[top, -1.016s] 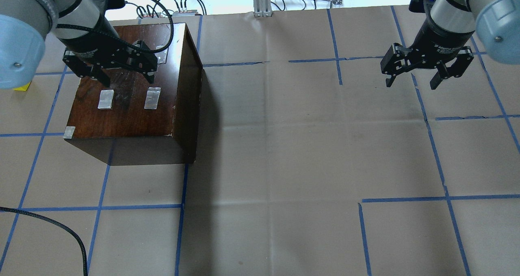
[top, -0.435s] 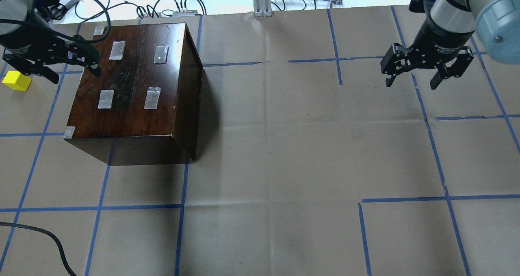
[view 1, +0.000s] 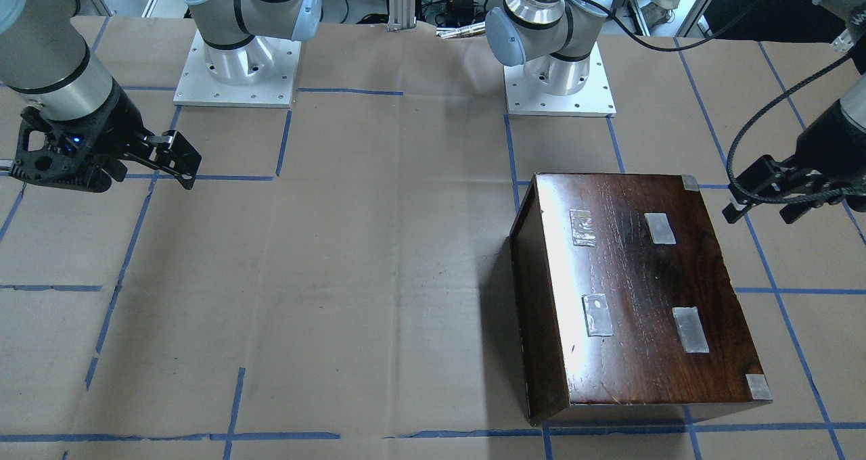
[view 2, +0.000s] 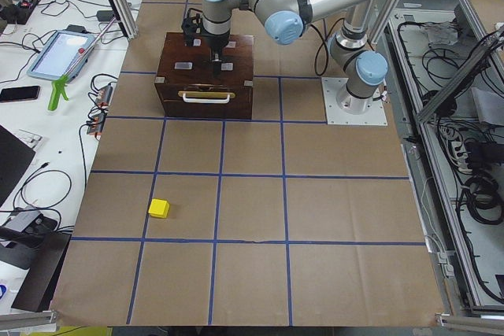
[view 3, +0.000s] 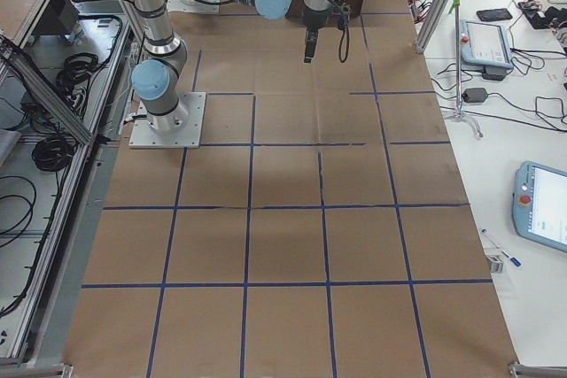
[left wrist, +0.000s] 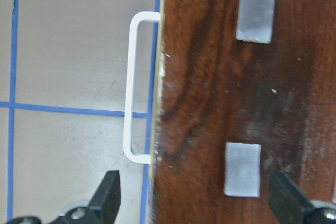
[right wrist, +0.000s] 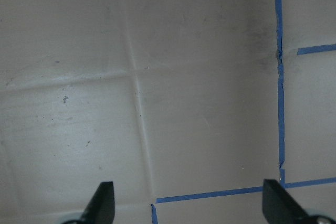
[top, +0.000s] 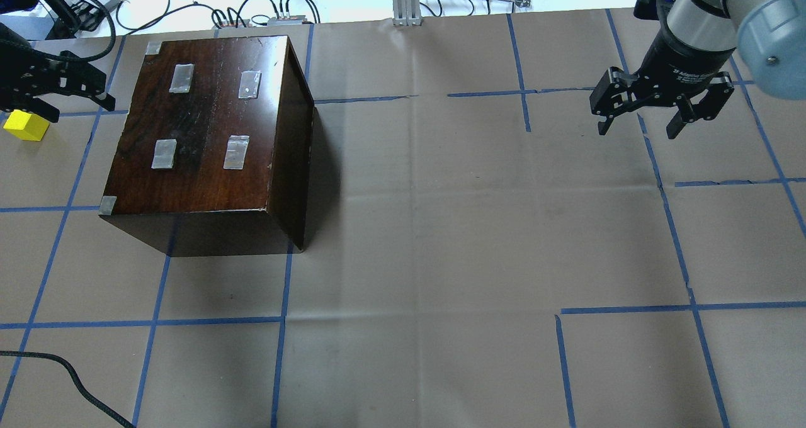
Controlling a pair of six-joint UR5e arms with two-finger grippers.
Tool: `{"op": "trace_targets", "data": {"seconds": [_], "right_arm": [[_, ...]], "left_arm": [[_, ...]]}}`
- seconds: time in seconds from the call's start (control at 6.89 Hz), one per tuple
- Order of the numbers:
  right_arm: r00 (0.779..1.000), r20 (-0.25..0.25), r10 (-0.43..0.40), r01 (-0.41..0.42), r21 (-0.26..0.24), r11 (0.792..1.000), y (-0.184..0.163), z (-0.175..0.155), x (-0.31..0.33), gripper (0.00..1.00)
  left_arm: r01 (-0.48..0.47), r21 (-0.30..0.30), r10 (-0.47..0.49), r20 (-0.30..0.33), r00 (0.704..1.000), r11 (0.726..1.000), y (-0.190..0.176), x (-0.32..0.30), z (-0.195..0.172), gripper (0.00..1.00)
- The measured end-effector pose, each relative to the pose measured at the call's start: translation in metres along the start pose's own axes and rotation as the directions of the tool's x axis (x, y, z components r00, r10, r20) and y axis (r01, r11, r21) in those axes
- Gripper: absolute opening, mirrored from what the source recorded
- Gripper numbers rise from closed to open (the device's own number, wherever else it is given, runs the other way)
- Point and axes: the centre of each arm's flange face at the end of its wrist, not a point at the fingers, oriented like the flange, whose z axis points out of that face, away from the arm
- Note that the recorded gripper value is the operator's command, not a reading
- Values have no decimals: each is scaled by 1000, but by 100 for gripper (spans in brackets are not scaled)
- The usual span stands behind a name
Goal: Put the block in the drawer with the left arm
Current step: 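Move the left gripper down to the white drawer handle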
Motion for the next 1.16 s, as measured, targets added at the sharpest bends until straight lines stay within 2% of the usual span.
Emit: {"op": "trace_targets", "data": {"seconds": [0.58, 1.16], "right_arm": [[1000, 0, 0, 0, 1, 1000, 0, 0, 0, 100], [1000, 0, 0, 0, 1, 1000, 0, 0, 0, 100]], "left_arm": [[-53, -28, 48, -164, 985, 998, -11, -82, 26, 99], [-64, -71, 47, -221, 974, 995, -17, -94, 60, 98]]}}
